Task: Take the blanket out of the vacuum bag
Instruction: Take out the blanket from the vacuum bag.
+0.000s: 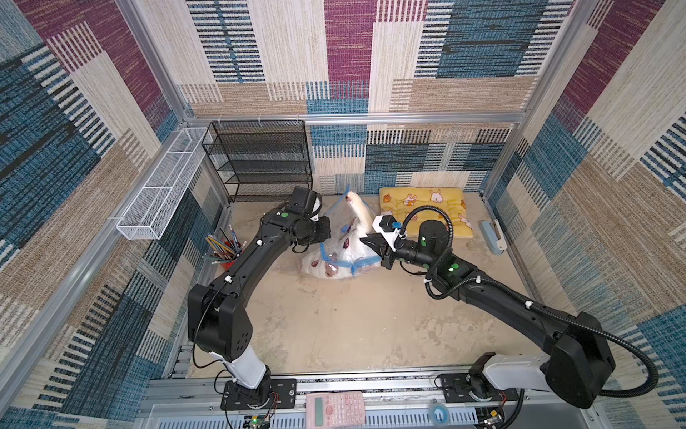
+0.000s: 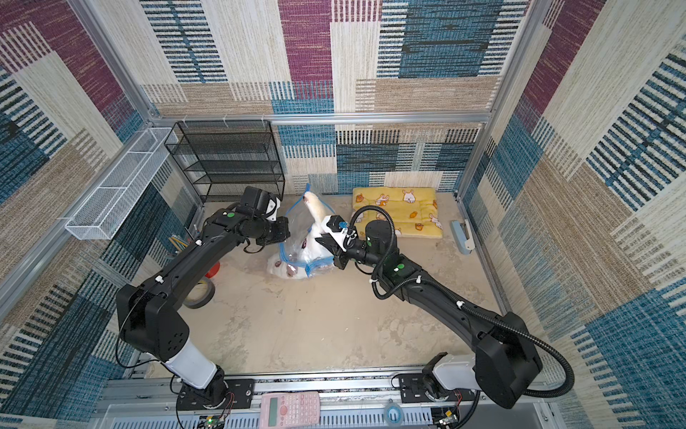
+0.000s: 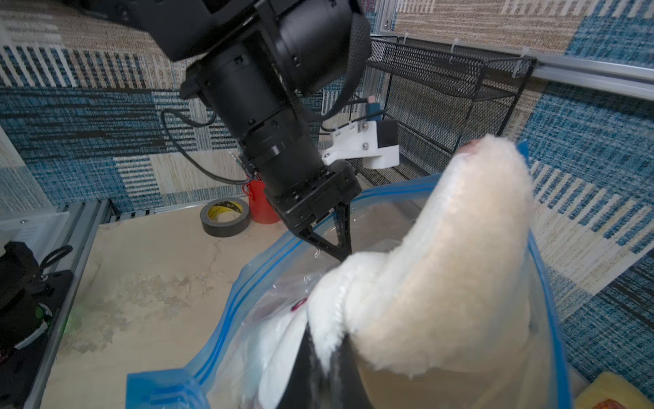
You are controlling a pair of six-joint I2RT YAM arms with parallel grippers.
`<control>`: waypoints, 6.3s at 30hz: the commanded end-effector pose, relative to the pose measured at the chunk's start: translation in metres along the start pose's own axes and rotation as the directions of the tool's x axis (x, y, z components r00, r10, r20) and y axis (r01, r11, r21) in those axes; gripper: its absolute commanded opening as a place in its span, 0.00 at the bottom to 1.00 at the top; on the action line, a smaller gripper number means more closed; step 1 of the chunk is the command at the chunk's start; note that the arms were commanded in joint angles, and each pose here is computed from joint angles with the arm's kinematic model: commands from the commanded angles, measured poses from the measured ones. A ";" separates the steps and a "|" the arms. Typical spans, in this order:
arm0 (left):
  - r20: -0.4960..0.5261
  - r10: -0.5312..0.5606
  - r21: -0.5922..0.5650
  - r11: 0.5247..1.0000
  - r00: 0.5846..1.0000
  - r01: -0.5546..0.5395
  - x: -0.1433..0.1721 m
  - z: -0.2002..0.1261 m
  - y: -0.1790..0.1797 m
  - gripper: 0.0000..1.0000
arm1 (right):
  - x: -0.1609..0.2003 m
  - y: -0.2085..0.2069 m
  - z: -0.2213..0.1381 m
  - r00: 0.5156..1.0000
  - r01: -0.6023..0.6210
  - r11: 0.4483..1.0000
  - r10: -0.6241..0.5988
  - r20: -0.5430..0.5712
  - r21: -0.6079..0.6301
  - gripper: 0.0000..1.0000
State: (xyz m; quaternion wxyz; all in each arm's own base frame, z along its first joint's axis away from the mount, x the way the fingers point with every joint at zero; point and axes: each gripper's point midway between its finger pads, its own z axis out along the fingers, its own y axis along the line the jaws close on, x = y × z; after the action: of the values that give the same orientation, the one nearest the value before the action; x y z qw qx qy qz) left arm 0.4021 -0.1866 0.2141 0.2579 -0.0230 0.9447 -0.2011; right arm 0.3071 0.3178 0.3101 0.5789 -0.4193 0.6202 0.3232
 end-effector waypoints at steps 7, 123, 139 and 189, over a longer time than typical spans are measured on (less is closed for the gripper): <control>0.008 -0.003 -0.005 1.000 1.000 0.003 -0.002 0.000 0.001 0.00 | -0.006 -0.026 0.025 0.952 -0.284 0.956 0.291 -0.093 0.080 0.00; 0.016 0.006 -0.014 1.000 1.000 -0.006 -0.001 -0.002 -0.001 0.00 | -0.106 0.012 -0.022 0.843 -0.536 0.837 0.537 0.026 0.111 0.00; 0.018 0.007 -0.019 1.000 1.000 -0.006 -0.001 -0.002 0.000 0.00 | -0.085 -0.003 -0.040 0.879 -0.460 0.848 0.476 0.002 0.262 0.00; 0.068 0.035 -0.058 0.998 0.997 -0.031 -0.006 -0.014 0.003 0.00 | -0.064 -0.012 -0.068 0.920 -0.350 0.856 0.391 -0.032 0.381 0.00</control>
State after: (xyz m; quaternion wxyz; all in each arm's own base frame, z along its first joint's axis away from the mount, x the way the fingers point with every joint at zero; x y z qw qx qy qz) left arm 0.3990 -0.1854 0.2194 0.2717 -0.0213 0.9434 -0.1889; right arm 0.2897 0.2470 0.3673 0.5271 -0.1727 0.7947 0.2465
